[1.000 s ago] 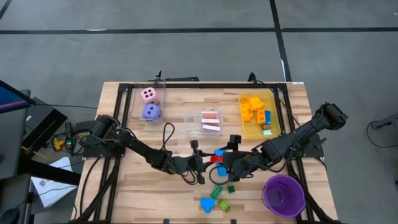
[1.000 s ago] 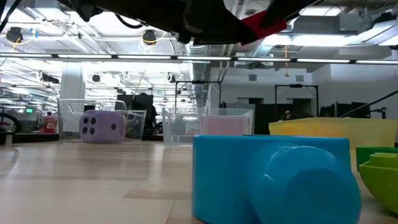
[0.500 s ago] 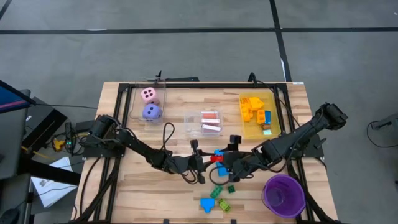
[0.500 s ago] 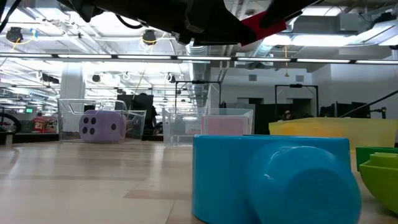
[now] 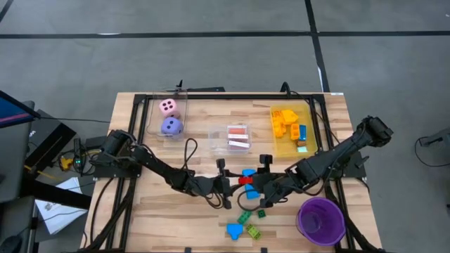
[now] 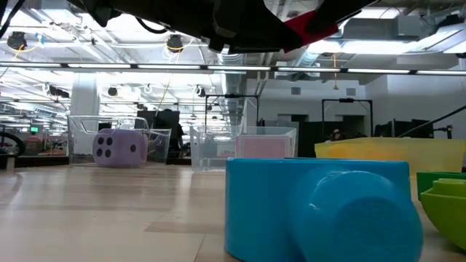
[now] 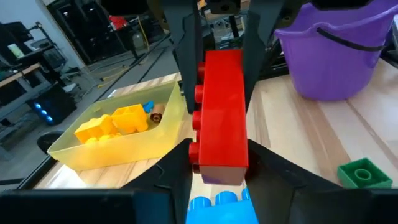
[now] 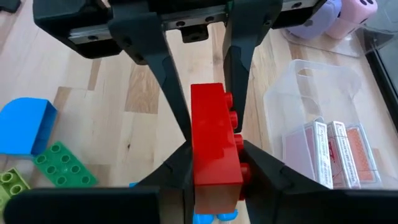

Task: Pick & Place Toys
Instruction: Put the red game piece into the yellow bin

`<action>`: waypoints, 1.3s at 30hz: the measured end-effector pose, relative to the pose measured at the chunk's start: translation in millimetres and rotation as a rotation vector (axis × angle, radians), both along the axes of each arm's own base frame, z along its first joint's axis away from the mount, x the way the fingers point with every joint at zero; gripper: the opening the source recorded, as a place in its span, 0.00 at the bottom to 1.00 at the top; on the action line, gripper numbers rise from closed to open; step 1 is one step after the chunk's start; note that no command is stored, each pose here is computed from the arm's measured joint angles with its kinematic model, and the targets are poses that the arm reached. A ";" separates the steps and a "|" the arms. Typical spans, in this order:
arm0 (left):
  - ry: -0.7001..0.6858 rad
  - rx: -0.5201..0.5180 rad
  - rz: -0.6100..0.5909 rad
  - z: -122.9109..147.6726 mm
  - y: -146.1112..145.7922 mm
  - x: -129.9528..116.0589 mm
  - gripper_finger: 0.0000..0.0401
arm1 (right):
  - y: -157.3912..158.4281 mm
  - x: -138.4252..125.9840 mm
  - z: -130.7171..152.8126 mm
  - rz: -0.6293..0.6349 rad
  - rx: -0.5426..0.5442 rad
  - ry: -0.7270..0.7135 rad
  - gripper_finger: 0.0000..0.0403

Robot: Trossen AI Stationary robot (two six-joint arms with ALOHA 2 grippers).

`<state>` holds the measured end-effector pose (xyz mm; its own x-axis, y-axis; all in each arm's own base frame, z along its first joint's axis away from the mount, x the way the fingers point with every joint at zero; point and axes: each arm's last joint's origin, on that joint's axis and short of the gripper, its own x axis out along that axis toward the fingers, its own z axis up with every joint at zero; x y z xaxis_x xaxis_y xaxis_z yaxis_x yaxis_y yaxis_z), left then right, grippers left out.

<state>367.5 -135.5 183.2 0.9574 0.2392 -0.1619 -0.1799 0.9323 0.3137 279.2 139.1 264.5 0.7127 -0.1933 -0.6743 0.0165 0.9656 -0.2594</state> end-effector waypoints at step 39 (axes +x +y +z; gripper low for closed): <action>0.181 0.038 0.083 -20.0 -5.1 -10.8 0.38 | -61.2 -78.7 -29.7 -0.842 -0.307 0.230 0.23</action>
